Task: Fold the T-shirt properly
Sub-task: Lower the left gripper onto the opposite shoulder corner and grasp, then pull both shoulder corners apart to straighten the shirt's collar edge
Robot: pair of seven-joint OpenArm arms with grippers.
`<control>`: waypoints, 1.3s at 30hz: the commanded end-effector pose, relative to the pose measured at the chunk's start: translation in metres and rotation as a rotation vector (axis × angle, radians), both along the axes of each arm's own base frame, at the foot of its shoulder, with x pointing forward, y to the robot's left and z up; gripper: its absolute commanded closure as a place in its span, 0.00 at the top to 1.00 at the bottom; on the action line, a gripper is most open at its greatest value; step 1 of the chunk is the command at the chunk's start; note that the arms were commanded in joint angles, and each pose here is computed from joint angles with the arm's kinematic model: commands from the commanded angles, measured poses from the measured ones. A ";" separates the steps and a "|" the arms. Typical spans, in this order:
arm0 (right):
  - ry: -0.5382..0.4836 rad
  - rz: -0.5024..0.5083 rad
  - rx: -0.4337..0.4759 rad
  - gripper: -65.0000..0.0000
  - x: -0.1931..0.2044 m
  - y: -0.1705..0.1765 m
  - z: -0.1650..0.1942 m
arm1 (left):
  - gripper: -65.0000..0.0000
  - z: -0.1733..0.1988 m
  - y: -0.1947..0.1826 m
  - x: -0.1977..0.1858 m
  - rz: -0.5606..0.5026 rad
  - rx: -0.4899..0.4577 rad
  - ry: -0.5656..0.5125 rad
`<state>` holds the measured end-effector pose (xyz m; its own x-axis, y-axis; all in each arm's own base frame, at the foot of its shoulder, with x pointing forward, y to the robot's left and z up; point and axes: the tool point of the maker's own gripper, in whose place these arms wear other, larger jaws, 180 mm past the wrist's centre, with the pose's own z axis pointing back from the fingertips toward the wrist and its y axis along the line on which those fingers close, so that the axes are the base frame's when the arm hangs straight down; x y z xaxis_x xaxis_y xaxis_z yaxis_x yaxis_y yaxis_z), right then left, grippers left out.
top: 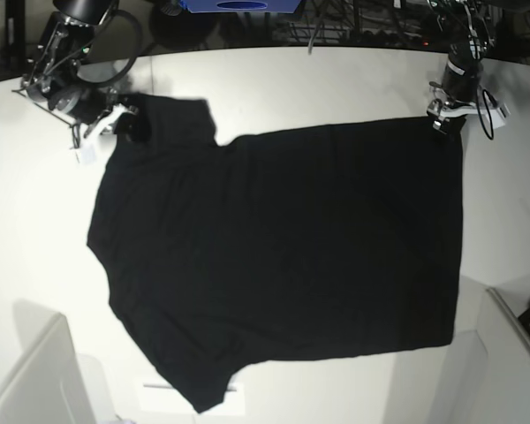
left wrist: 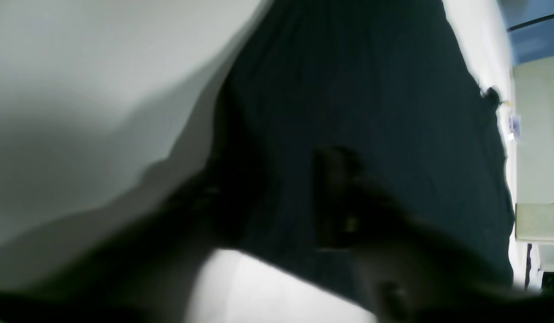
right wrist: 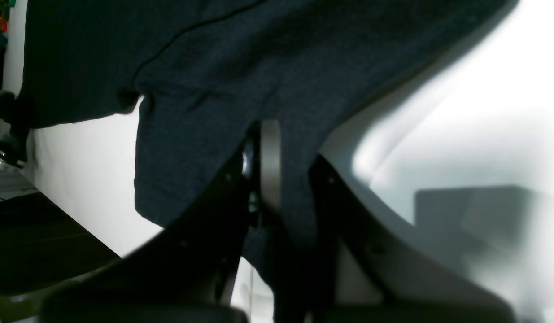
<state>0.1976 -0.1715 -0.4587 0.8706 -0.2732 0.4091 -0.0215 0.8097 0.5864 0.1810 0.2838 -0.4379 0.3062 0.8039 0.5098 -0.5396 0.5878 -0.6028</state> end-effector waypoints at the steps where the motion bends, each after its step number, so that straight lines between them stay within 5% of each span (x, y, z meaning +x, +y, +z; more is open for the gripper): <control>1: 0.227 0.089 -0.116 0.00 -0.048 -0.012 -0.031 | 0.16 -0.019 -0.008 -0.020 -0.024 -0.025 0.115; 3: 0.224 0.090 -0.122 0.00 -0.048 -0.013 -0.030 | 0.00 -0.019 -0.007 -0.020 -0.025 -0.024 0.115; 16: 0.188 0.140 -0.283 0.00 -0.094 -0.029 0.007 | 0.00 0.017 -0.001 -0.051 -0.177 0.079 0.178; 21: 0.201 0.086 -0.312 0.00 -0.108 -0.039 0.014 | 0.00 0.030 -0.006 -0.059 -0.209 0.102 0.178; 39: 0.052 0.161 -0.477 0.00 -0.034 -0.047 0.077 | 0.00 0.072 -0.034 -0.015 -0.278 0.081 0.084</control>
